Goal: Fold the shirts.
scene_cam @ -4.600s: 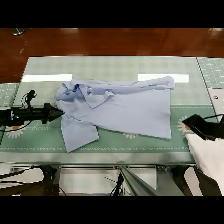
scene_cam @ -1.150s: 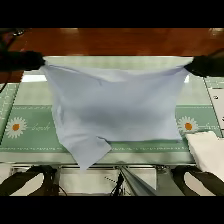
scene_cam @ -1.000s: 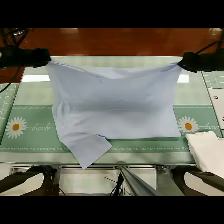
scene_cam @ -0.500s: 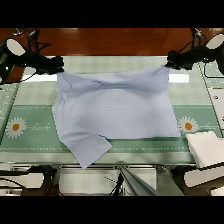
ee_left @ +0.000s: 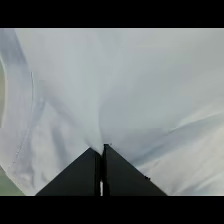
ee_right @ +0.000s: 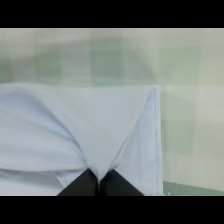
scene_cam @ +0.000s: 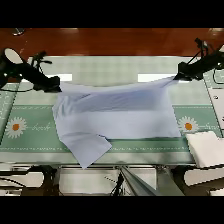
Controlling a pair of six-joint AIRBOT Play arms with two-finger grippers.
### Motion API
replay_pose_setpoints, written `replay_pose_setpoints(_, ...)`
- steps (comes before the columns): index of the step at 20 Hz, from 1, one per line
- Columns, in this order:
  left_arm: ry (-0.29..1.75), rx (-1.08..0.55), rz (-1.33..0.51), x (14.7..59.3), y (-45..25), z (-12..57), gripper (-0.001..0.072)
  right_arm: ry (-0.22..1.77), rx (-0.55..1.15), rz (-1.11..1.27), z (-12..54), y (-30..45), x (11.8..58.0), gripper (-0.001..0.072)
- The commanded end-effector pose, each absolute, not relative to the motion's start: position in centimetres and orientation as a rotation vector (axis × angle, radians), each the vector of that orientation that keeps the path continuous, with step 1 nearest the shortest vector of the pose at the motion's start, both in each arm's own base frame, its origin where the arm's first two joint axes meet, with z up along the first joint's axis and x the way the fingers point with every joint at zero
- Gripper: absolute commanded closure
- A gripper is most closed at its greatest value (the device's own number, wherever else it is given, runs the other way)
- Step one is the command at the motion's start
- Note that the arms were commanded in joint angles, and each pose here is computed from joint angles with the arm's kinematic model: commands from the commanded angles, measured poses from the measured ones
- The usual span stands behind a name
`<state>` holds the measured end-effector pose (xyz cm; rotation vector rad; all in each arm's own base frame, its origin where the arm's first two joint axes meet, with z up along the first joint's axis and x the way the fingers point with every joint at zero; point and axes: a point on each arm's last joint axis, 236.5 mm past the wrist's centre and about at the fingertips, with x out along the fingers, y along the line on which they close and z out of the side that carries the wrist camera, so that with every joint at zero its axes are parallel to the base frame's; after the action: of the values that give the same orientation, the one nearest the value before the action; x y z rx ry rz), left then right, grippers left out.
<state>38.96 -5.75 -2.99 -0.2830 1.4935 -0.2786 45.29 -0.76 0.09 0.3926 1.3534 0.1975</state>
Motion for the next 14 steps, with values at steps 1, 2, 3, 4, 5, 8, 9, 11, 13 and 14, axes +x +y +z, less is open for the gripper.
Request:
replay_pose_setpoints(1, 1.609, -0.294, -0.285, 35.2, -6.4, -6.8, 0.0684, 1.439, 0.432, 0.185, -4.2, -0.4, 42.7, 0.0693)
replay_pose_setpoints(2, 1.621, -0.299, -0.281, 34.7, -6.4, -7.2, 0.0684, 1.450, 0.443, 0.176, -5.3, -0.4, 42.2, 0.0693)
replay_pose_setpoints(3, 1.626, -0.300, -0.280, 34.6, -6.4, -7.4, 0.0684, 1.455, 0.455, 0.173, -6.0, -0.2, 41.9, 0.0693)
replay_pose_setpoints(4, 1.627, -0.300, -0.281, 34.6, -6.4, -7.4, 0.0683, 1.454, 0.465, 0.172, -6.4, 0.0, 41.8, 0.0693)
replay_pose_setpoints(5, 1.628, -0.301, -0.280, 34.5, -6.4, -7.4, 0.0662, 1.447, 0.478, 0.173, -6.5, 0.1, 41.9, 0.0685)
replay_pose_setpoints(8, 1.667, -0.281, -0.290, 33.5, -6.2, -7.2, 0.0000, 1.468, 0.509, 0.219, -5.8, 1.2, 41.4, 0.0090)
replay_pose_setpoints(9, 1.677, -0.273, -0.292, 33.2, -6.0, -6.9, 0.0000, 1.480, 0.500, 0.221, -5.5, 1.0, 40.9, 0.0090)
replay_pose_setpoints(11, 1.676, -0.229, -0.281, 32.4, -5.3, -5.9, 0.0000, 1.495, 0.451, 0.195, -4.2, -0.5, 39.6, 0.0090)
replay_pose_setpoints(13, 1.674, -0.196, -0.232, 30.4, -3.4, -5.5, 0.0000, 1.474, 0.373, 0.111, -2.8, -3.4, 37.8, 0.0090)
replay_pose_setpoints(14, 1.681, -0.199, -0.214, 28.6, -2.4, -5.7, 0.0000, 1.432, 0.374, 0.074, -2.3, -4.4, 37.0, 0.0090)
